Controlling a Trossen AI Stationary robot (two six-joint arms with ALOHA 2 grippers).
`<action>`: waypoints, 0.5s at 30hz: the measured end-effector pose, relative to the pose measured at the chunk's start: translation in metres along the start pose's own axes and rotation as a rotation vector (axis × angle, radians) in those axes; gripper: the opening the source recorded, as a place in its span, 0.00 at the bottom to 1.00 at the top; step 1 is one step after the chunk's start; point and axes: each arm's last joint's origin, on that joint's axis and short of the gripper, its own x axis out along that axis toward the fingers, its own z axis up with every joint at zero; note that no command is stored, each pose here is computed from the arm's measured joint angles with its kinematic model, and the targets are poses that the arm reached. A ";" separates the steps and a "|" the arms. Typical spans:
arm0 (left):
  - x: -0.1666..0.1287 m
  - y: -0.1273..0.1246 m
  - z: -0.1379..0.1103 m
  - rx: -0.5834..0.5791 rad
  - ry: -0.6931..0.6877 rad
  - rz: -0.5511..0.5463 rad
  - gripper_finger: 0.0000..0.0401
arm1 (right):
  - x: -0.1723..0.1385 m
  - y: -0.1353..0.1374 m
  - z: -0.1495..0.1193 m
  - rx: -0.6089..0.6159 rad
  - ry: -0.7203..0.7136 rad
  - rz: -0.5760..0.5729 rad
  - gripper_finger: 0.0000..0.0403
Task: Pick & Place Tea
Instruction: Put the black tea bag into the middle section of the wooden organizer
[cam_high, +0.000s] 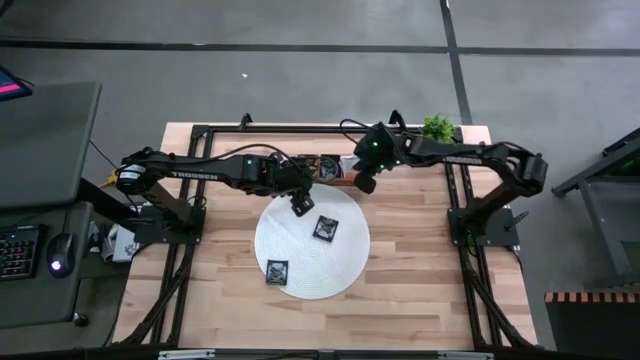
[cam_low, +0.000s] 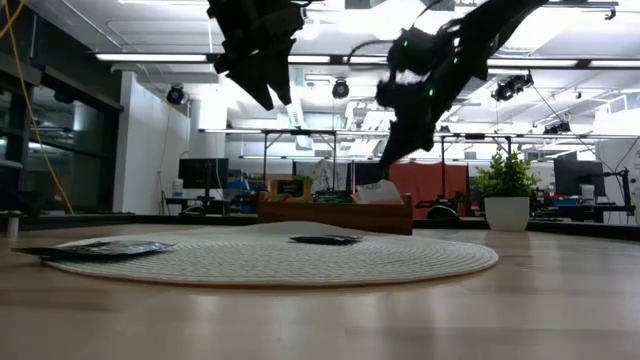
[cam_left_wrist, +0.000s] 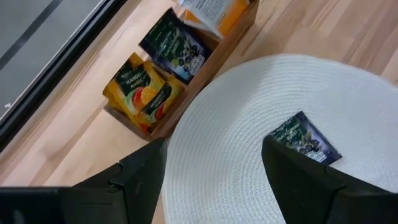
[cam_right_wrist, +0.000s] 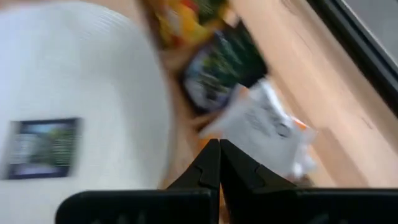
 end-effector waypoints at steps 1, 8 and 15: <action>0.000 0.000 -0.001 -0.001 0.007 0.003 0.65 | -0.004 0.004 0.002 0.002 -0.014 0.030 0.00; -0.001 0.006 -0.011 -0.035 0.112 0.052 0.65 | -0.027 0.050 0.009 -0.035 -0.090 0.245 0.00; -0.009 0.016 -0.025 -0.086 0.113 0.074 0.64 | -0.026 0.089 0.001 -0.103 -0.057 0.309 0.00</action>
